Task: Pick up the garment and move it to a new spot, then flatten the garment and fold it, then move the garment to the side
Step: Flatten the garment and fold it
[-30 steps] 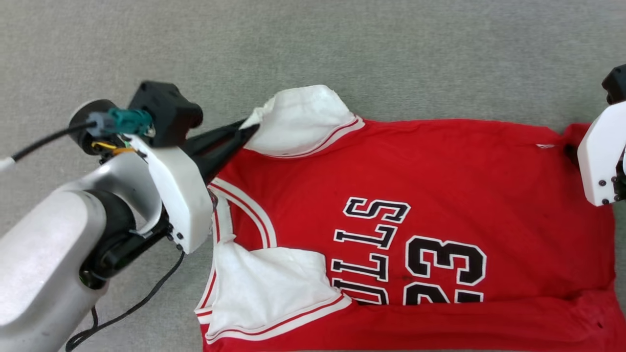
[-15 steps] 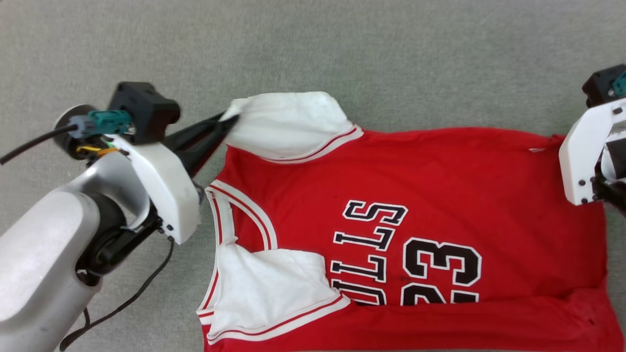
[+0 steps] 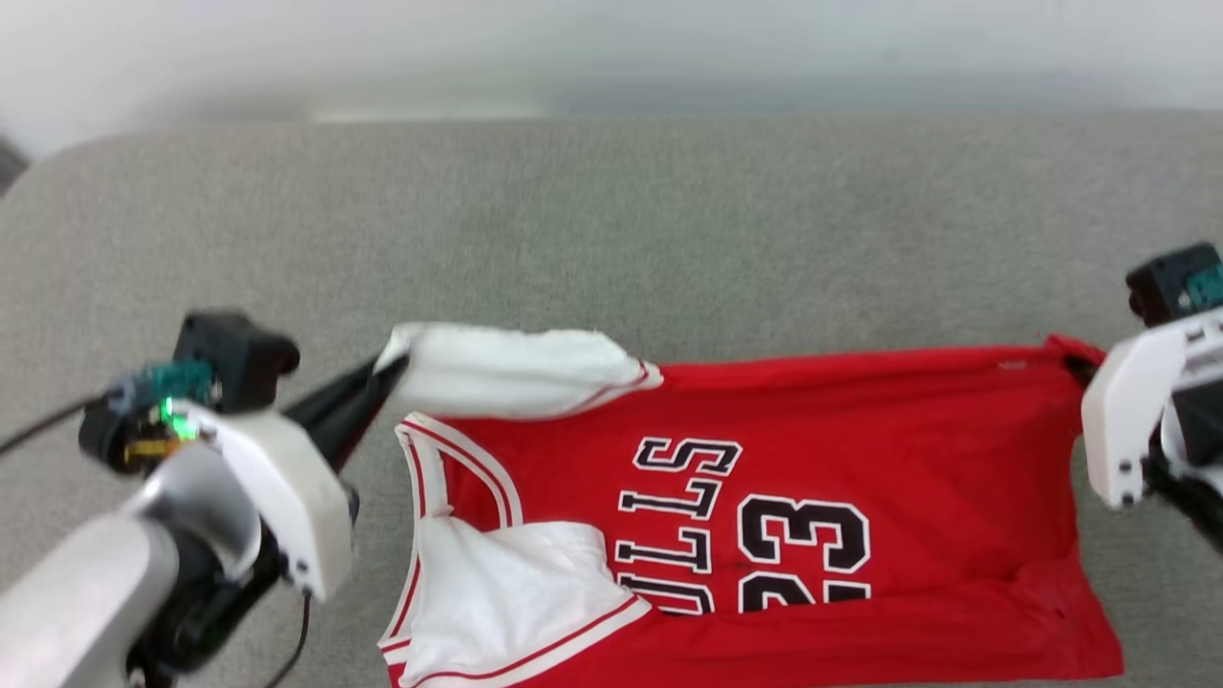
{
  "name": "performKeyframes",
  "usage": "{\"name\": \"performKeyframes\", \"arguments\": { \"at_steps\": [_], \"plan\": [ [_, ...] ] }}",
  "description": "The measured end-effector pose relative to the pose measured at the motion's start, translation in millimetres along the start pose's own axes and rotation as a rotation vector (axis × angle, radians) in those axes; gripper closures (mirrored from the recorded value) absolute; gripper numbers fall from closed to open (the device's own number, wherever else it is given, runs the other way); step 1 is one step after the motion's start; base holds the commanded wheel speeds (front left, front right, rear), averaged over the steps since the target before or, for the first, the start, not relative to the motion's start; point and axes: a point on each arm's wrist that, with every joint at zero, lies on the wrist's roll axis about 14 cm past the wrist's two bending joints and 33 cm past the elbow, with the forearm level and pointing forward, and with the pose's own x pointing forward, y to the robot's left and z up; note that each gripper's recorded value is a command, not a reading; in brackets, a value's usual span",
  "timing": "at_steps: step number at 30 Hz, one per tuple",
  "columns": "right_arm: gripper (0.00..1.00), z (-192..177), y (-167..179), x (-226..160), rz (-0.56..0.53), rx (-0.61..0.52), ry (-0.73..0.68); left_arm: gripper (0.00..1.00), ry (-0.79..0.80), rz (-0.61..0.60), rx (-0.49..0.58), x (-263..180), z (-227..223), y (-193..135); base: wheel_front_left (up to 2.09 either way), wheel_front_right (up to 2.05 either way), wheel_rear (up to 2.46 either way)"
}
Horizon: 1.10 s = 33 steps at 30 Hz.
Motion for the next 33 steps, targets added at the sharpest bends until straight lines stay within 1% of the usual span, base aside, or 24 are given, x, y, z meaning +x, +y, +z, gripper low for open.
{"name": "performKeyframes", "arguments": {
  "at_steps": [3, 7, 11, 14, 18, 20, 22, 26, 29, 31, 32, 33],
  "plan": [
    [1.00, -13, 6, -18, 0.014, 0.013, -0.021, 1.00, 0.010, 0.006, -0.029, -16, -11, -9, 0.00, 0.00, 0.00],
    [1.00, -29, 18, -38, 0.037, 0.029, -0.037, 1.00, 0.056, 0.020, -0.081, -36, -38, -20, 0.00, 0.00, 0.00],
    [1.00, -58, 31, -49, 0.068, 0.040, 0.010, 1.00, 0.145, -0.002, -0.133, -50, -75, -37, 0.00, 0.00, 0.00],
    [1.00, -78, 34, -53, 0.070, 0.026, 0.066, 1.00, 0.225, -0.012, -0.151, -59, -102, -45, 0.00, 0.00, 0.00],
    [1.00, -94, 37, -55, 0.078, 0.000, 0.117, 1.00, 0.310, -0.018, -0.139, -64, -130, -46, 0.00, 0.00, 0.00],
    [1.00, -100, 38, -54, 0.082, -0.016, 0.140, 1.00, 0.338, -0.022, -0.150, -63, -141, -48, 0.00, 0.00, 0.00],
    [1.00, -105, 39, -53, 0.088, -0.034, 0.164, 1.00, 0.373, -0.032, -0.124, -64, -154, -50, 0.00, 0.00, 0.00],
    [1.00, -118, 43, -49, 0.107, -0.052, 0.210, 1.00, 0.392, -0.048, -0.104, -56, -165, -51, 0.00, 0.00, 0.00],
    [1.00, -126, 41, -46, 0.109, -0.068, 0.236, 1.00, 0.413, -0.064, -0.059, -53, -174, -52, 0.00, 0.00, 0.00],
    [1.00, -128, 41, -45, 0.112, -0.063, 0.245, 1.00, 0.414, -0.069, -0.061, -49, -177, -55, 0.00, 0.00, 0.00],
    [0.86, -128, 42, -44, 0.115, -0.051, 0.244, 0.78, 0.419, -0.071, -0.057, -49, -179, -56, 0.00, 0.00, 0.00],
    [0.00, -128, 42, -44, 0.117, -0.028, 0.240, 0.23, 0.422, -0.074, -0.054, -50, -181, -57, 0.00, 0.00, 0.00]
  ]
}}
